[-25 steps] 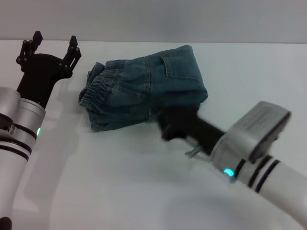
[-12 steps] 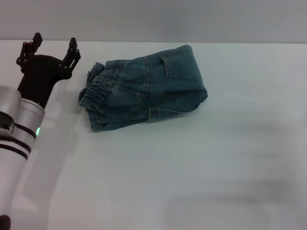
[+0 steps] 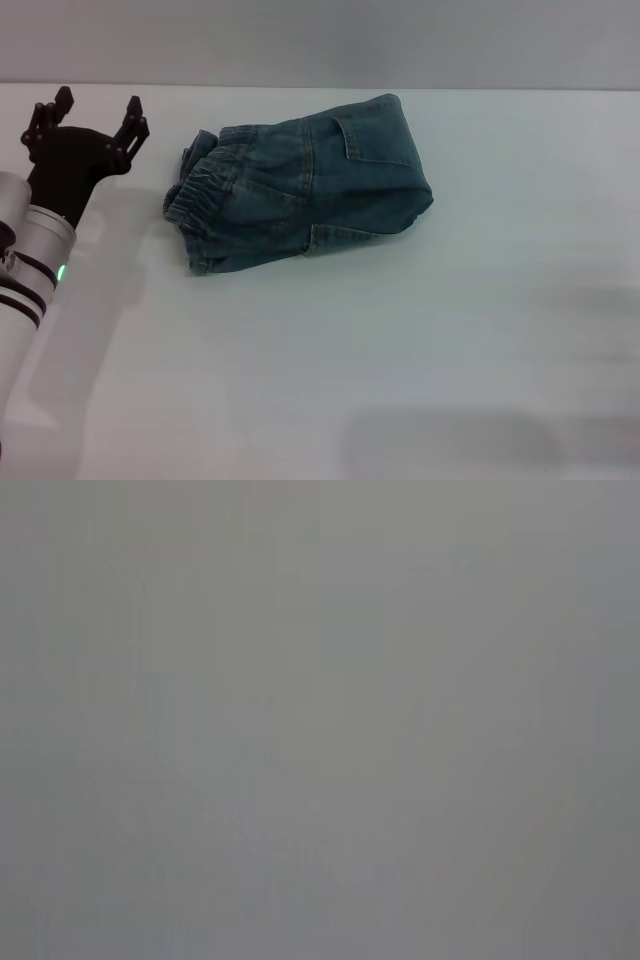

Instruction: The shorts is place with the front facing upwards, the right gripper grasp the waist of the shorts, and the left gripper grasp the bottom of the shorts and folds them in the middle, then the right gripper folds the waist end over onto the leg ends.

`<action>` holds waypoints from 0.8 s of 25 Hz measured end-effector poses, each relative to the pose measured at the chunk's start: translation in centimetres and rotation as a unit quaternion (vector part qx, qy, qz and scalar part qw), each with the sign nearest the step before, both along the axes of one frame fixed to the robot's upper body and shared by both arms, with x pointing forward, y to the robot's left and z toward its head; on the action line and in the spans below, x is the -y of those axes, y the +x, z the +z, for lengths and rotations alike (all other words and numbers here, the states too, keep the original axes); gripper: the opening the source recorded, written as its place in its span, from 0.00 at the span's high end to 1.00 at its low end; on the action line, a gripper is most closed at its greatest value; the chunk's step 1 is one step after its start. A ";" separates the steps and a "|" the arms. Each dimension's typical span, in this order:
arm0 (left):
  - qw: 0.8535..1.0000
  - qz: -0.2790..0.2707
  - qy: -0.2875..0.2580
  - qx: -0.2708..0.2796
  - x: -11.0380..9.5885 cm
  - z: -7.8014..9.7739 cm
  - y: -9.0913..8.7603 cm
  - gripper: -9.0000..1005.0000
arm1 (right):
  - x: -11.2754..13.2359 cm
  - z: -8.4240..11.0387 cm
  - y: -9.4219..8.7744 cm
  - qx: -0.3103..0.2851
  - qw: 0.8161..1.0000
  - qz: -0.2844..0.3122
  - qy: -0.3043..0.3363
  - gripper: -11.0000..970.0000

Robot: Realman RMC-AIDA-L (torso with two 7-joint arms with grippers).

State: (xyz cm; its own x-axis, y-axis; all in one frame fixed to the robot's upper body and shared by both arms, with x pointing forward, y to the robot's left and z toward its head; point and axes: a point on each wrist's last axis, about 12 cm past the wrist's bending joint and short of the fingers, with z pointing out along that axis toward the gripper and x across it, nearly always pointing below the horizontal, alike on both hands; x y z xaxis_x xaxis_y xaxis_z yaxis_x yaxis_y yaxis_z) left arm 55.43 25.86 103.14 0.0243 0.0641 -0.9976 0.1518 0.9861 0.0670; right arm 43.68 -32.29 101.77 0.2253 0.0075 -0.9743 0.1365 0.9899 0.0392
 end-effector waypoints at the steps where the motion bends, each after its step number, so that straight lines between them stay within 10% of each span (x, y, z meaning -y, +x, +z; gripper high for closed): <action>1: 1.000 0.000 0.001 -0.001 -0.1 0.0 0.0 0.17 | 0.0 0.0 0.0 0.000 1.000 0.002 0.005 0.61; 20: 1.000 0.019 -0.004 -0.007 -0.8 -0.5 -0.6 0.17 | -0.1 0.1 0.4 0.002 1.000 0.008 0.007 0.18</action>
